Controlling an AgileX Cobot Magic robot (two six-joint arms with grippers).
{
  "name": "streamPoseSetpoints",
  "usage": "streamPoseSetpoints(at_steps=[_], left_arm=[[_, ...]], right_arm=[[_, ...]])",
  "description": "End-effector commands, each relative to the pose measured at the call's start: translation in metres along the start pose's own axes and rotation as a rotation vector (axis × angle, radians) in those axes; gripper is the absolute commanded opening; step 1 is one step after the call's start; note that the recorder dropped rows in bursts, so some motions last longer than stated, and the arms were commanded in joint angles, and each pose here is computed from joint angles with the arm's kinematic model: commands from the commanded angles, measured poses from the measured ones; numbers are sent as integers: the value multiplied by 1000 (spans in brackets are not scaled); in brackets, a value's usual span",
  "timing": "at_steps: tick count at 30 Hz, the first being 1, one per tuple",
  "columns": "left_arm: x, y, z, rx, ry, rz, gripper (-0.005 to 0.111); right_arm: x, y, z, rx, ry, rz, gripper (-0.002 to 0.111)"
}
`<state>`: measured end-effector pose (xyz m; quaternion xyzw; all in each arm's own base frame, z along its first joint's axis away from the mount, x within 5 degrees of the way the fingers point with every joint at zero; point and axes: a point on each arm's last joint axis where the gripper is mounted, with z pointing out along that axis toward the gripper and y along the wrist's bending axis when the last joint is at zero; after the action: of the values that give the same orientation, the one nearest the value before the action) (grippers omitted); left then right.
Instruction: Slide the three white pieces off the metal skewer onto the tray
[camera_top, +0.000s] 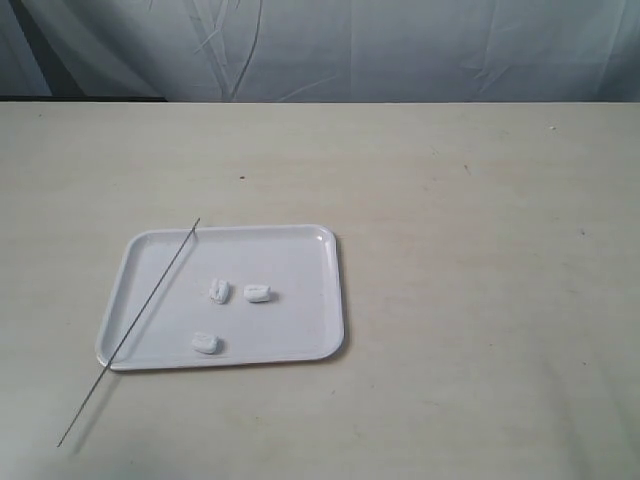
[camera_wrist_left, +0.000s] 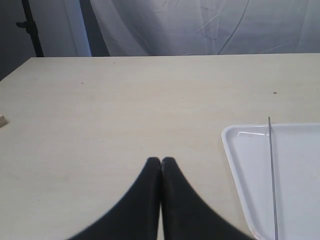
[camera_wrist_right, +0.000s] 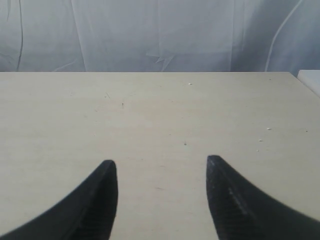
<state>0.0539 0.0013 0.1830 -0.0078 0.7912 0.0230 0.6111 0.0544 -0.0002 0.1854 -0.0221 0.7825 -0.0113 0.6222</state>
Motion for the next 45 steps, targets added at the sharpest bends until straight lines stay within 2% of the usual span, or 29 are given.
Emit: streamPoseSetpoints(at_steps=[1,45], left_arm=[[0,0,0,6,-7,-1,0],[0,-1,0,26,-8,5,0]], right_arm=[[0,0,0,-1,-7,1,51],[0,0,0,-3,-7,7,51]])
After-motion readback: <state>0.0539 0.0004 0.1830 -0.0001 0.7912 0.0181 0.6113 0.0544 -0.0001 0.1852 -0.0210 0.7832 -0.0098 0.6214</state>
